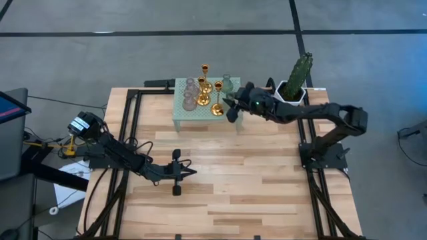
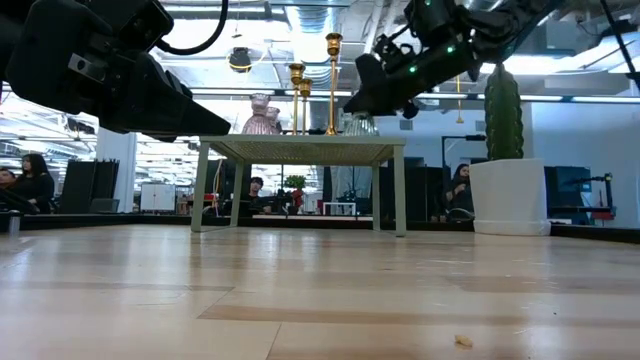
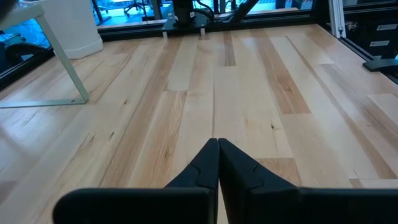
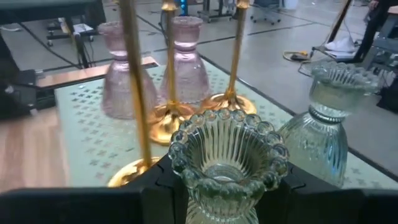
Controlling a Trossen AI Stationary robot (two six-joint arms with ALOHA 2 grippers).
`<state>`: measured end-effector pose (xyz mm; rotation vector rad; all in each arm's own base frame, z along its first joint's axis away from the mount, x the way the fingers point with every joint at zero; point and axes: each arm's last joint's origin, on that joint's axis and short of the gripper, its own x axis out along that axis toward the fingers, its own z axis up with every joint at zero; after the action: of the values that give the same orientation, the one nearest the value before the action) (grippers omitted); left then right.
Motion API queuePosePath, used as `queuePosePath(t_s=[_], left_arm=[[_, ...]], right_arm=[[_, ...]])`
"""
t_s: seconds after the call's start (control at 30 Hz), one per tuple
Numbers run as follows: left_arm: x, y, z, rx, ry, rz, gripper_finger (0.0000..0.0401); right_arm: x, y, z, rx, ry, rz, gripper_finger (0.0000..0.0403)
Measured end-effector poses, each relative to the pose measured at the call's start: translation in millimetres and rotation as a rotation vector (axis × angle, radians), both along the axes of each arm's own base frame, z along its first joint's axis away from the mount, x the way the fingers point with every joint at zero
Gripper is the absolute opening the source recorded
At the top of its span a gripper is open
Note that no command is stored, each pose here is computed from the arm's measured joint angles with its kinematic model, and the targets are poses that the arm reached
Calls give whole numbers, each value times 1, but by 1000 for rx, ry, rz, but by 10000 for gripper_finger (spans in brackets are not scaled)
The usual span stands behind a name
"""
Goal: Pick & Place candle stick holders
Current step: Put the green glass candle holder on the shelf, then return to Home Position
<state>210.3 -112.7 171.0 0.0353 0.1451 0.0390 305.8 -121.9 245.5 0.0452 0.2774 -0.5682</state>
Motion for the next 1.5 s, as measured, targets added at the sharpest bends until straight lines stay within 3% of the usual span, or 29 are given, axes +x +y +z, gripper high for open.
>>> queuePosePath(t_s=[0.43, 0.8, 1.07, 1.5], left_arm=[[0, 0, 0, 3, 2, 0, 4], [0, 0, 0, 2, 2, 0, 4], [0, 0, 0, 2, 2, 0, 4], [-5, 1, 11, 12, -41, -6, 5]], right_arm=[[-6, -13, 0, -20, 27, -61, 130], [-5, -10, 3, -57, 24, -33, 188], [-20, -3, 30, -75, -35, -14, 242], [-69, 51, 78, -44, -46, 188, 244]])
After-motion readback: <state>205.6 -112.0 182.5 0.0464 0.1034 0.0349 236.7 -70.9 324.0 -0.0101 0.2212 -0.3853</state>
